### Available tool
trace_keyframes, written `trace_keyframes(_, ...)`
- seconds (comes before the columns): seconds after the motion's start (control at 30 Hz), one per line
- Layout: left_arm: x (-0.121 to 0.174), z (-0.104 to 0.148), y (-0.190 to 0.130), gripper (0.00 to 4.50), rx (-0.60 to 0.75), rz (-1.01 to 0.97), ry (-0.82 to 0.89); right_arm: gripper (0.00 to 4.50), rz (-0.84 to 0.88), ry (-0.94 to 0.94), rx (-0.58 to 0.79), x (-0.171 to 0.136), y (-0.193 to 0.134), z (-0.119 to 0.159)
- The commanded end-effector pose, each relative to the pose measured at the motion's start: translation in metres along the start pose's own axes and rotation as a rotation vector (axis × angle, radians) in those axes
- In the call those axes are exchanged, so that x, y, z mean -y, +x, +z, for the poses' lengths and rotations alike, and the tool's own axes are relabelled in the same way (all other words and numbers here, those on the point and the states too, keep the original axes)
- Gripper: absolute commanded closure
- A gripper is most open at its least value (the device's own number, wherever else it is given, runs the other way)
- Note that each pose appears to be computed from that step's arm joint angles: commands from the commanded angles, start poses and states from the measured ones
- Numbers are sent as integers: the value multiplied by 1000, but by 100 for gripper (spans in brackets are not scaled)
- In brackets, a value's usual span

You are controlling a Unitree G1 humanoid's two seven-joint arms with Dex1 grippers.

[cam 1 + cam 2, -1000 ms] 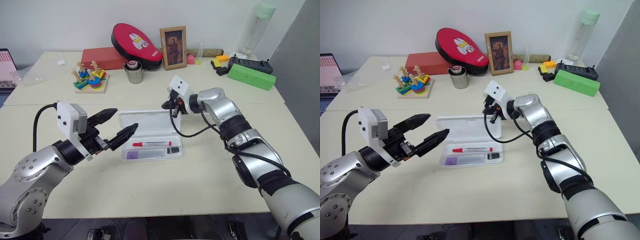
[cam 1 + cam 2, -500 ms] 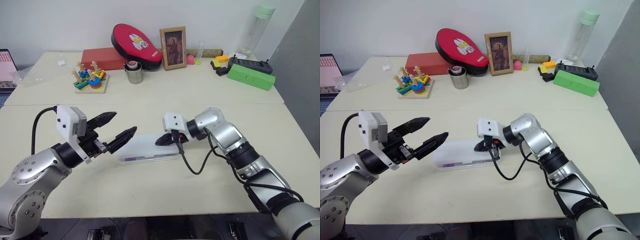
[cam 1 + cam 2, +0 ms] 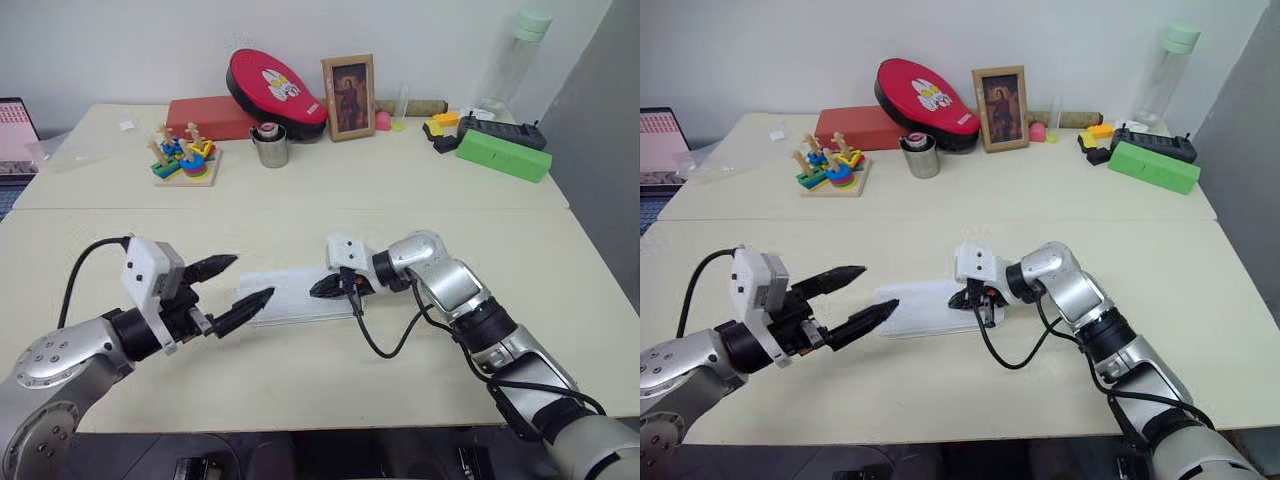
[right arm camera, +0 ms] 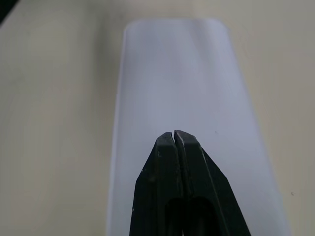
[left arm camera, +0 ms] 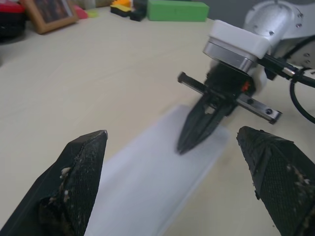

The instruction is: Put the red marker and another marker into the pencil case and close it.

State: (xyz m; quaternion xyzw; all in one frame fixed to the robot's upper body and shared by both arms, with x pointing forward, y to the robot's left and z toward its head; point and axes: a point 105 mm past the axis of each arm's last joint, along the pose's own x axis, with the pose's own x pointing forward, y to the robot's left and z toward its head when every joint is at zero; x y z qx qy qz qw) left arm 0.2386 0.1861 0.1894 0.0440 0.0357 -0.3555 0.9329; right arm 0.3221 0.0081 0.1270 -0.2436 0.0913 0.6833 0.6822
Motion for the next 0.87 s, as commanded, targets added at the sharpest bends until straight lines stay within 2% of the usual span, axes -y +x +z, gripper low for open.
trace_keyframes(0.03, -17, 6, -6, 0, 34, 104, 17, 413, -140, 59, 132, 23, -37, 20)
trace_keyframes(0.07, -23, 5, -7, 0, 41, 138, 5, 394, -176, 98, 146, 27, -47, 17)
trace_keyframes(0.1, -31, 3, -10, 0, 48, 180, -11, 353, -224, 135, 167, 32, -58, 15)
trace_keyframes(0.13, -39, 2, -13, 0, 55, 226, -19, 353, -270, 180, 189, 37, -69, 12)
trace_keyframes(0.2, -59, -1, -21, 0, 65, 325, -8, 305, -384, 248, 220, 47, -93, 4)
trace_keyframes(0.3, -84, -9, -34, 0, 55, 449, 0, 236, -573, 357, 189, 58, -123, -22)
trace_keyframes(0.47, -98, -26, -47, 0, 5, 482, -17, 120, -657, 412, 135, 40, -151, -52)
trace_keyframes(0.6, -108, -33, -50, 0, -50, 456, -7, 19, -673, 410, 99, 21, -154, -59)
trace_keyframes(0.63, -111, -33, -50, 0, -58, 448, -1, 3, -680, 409, 101, 18, -153, -59)
trace_keyframes(0.87, -121, -34, -43, 0, -120, 389, 40, 3, -755, 445, 123, 6, -148, -61)
